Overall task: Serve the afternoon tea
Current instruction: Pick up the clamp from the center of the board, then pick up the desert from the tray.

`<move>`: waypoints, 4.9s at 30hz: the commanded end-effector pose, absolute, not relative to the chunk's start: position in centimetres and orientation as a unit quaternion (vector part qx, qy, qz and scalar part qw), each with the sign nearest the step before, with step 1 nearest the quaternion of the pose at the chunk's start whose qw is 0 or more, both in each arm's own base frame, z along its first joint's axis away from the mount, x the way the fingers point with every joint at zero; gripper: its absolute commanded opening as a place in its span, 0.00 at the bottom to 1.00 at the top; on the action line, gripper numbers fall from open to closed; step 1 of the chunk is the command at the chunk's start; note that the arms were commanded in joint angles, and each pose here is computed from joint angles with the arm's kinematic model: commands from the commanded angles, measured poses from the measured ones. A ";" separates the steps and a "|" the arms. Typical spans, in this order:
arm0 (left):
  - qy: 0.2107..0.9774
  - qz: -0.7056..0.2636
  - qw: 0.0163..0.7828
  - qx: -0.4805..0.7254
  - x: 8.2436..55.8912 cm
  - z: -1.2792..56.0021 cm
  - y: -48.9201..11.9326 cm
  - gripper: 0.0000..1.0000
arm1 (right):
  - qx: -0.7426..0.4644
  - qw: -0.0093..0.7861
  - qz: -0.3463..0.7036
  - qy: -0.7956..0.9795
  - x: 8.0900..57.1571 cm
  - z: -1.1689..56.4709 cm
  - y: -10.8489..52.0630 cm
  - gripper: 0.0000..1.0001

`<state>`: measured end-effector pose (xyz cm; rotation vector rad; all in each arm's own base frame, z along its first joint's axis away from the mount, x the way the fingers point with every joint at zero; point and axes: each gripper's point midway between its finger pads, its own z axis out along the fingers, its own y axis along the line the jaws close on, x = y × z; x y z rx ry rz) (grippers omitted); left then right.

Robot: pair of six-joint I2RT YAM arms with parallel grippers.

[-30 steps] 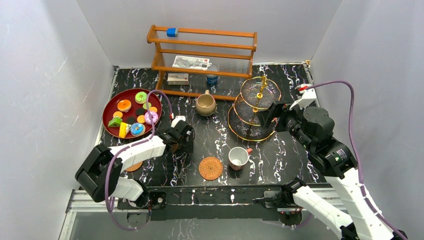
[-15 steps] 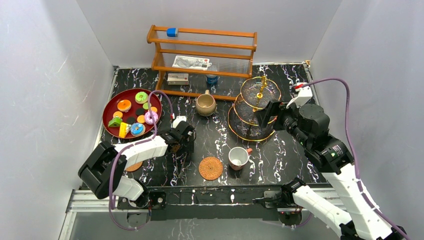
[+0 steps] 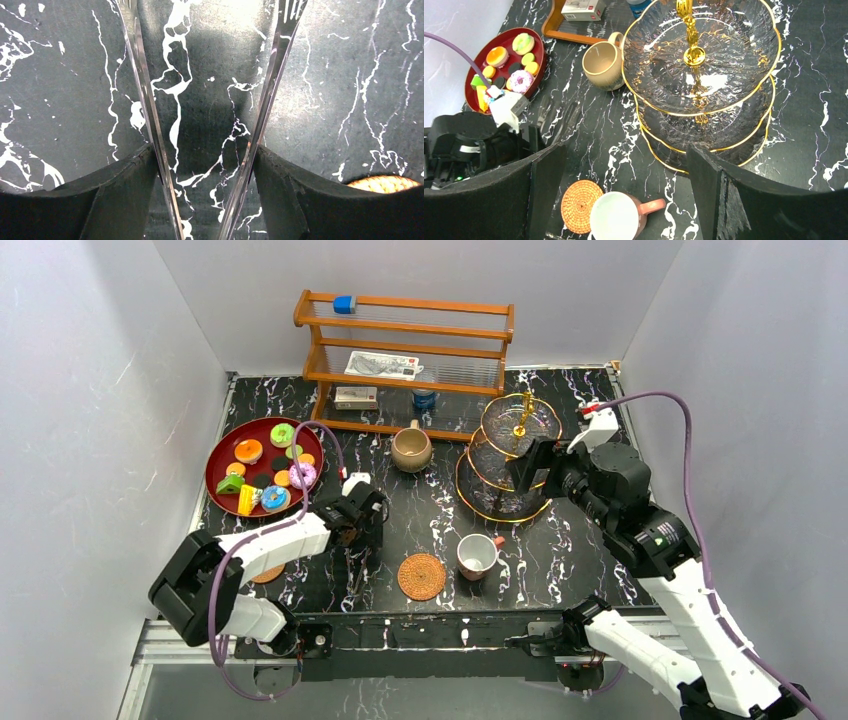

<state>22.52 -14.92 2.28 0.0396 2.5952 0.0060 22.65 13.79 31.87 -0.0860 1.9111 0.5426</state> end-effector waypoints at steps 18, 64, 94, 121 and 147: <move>0.944 -0.051 0.326 0.028 24.1 11.6 -16.8 0.65 | -0.028 0.565 0.224 0.794 23.2 32.8 13.5 0.99; 0.933 0.087 0.336 -0.093 28.6 14.9 -3.3 0.62 | -0.033 0.561 0.227 0.796 22.9 32.2 13.6 0.99; 0.930 0.088 0.340 -0.112 30.3 14.6 -2.0 0.61 | -0.033 0.558 0.224 0.798 23.1 31.8 13.7 0.99; 0.943 0.102 0.298 -0.107 30.3 11.3 -1.7 0.61 | -0.031 0.562 0.225 0.795 22.9 32.1 13.5 0.99; 0.930 0.005 0.359 -0.082 30.4 18.0 -4.3 0.48 | -0.027 0.574 0.226 0.787 22.4 33.3 12.9 0.99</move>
